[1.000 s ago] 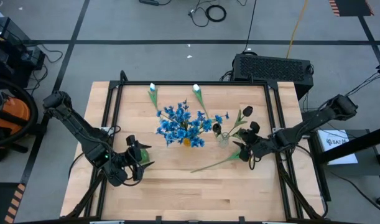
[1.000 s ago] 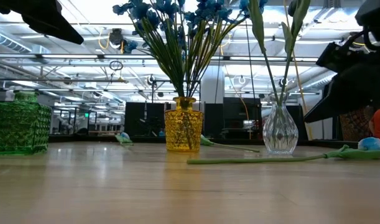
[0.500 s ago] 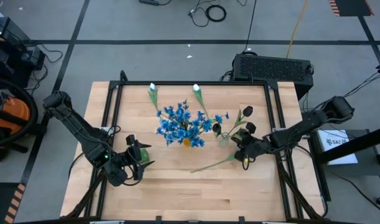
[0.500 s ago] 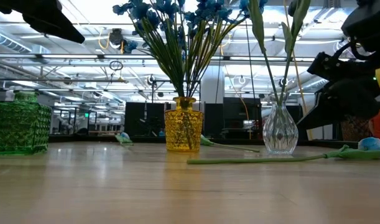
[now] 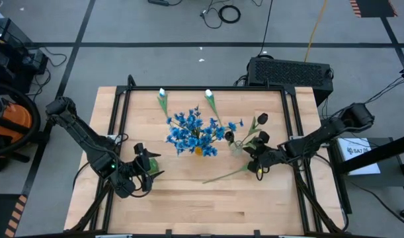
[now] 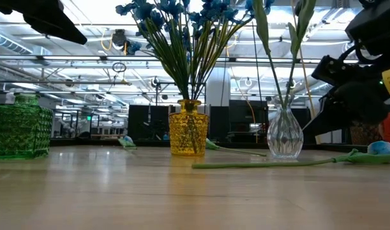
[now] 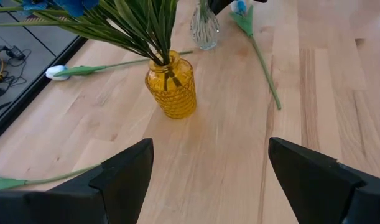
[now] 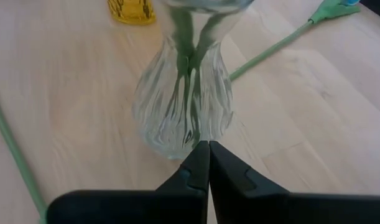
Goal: Sort flowers into vase by color
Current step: Adjust the transparent vase on the table, then adjust the green vase on the table
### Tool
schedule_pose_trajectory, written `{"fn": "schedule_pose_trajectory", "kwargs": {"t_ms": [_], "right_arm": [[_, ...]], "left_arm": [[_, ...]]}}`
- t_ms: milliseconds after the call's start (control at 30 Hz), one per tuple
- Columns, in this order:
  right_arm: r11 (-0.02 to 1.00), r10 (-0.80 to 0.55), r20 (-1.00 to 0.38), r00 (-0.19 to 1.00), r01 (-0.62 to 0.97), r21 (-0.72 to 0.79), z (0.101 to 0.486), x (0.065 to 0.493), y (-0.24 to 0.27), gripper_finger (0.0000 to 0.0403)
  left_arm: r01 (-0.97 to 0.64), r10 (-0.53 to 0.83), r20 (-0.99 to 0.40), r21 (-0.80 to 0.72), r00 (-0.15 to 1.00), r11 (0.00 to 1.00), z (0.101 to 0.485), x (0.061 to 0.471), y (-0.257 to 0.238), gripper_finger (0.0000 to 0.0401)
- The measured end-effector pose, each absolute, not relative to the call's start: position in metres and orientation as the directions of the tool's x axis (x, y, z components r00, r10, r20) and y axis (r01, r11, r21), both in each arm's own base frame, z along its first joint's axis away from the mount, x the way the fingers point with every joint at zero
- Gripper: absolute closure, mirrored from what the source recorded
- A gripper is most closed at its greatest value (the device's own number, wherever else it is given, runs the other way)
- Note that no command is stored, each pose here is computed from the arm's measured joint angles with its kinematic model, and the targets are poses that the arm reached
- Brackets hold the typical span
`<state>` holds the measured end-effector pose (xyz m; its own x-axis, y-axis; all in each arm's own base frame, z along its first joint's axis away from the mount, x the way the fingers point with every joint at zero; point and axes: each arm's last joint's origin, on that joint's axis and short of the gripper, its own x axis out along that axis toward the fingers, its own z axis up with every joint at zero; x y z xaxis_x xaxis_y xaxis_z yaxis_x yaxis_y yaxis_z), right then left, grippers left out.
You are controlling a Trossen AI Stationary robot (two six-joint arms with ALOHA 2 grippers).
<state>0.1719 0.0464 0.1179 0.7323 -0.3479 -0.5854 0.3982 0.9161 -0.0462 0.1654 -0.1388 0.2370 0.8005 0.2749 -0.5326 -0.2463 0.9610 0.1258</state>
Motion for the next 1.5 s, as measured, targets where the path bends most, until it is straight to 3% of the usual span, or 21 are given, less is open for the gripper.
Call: {"fn": "schedule_pose_trajectory", "kwargs": {"t_ms": [867,1067,1500], "right_arm": [[0.922,-0.334,-0.573,0.748,0.387,-0.032,0.107,0.188,0.041,0.0403],[0.918,-0.34,-0.594,0.729,0.395,-0.04,0.113,0.181,0.039,0.0403],[0.928,-0.275,-0.588,0.76,0.369,0.043,0.128,0.172,0.04,0.0403]], "left_arm": [[-0.235,0.263,-0.543,0.122,0.797,0.964,0.237,0.165,-0.139,0.0076],[-0.19,0.19,-0.588,0.064,0.786,0.98,0.235,0.149,-0.149,0.0076],[-0.263,0.254,-0.67,0.09,0.698,0.961,0.224,0.107,-0.146,0.0076]]}}
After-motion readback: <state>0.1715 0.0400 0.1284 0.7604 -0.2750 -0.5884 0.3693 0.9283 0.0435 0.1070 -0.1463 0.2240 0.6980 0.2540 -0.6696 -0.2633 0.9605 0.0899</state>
